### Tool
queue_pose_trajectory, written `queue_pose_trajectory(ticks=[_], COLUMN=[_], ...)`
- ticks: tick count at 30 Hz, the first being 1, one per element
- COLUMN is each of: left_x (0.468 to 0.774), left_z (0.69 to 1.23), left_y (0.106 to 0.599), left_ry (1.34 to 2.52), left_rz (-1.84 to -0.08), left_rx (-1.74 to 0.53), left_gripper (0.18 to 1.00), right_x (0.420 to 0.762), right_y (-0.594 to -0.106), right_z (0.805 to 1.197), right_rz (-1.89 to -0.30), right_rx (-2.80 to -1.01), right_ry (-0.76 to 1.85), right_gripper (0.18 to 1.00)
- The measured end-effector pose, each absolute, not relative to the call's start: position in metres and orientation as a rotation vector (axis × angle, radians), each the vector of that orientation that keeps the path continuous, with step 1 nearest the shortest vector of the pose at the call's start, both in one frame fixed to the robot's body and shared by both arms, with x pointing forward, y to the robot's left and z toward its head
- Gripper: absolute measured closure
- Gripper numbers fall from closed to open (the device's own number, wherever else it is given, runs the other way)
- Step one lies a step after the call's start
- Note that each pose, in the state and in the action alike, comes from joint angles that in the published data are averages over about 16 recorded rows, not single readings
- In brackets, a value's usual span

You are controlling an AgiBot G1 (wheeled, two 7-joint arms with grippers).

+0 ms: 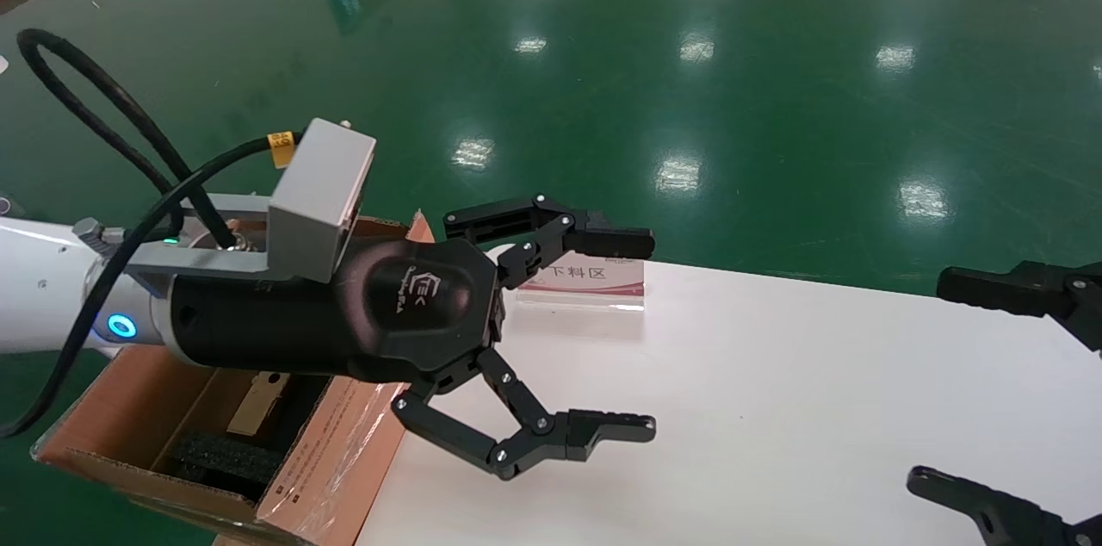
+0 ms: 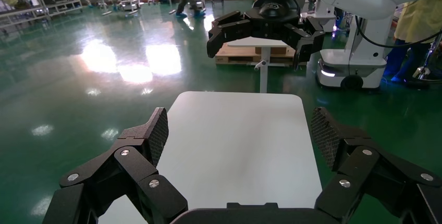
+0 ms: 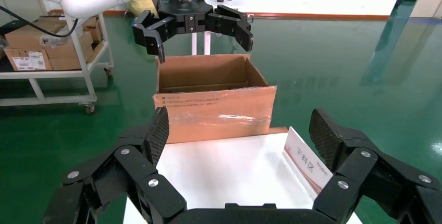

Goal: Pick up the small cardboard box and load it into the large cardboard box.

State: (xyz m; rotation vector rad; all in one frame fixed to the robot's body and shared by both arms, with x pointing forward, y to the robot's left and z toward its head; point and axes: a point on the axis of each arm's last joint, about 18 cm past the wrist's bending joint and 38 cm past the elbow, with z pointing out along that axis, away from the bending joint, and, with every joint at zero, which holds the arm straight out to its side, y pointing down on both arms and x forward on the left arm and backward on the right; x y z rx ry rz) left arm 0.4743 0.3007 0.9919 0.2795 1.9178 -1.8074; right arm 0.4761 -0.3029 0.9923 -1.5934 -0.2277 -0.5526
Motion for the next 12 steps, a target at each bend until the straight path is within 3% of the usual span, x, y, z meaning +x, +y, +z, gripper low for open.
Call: queue_pose_trajectory(ticks=[12], left_x=[0.4752], left_z=[0.992], left_y=[0.3], left_ry=[1.925], left_rz=[-1.801], left_rx=[0.276], left_gripper=[0.183], right_x=[0.4761], right_y=[-0.3029], right_z=[0.9923], right_rz=[-0.553], right_rx=[-1.593], right_ry=[-0.228], right_gripper=[0.178])
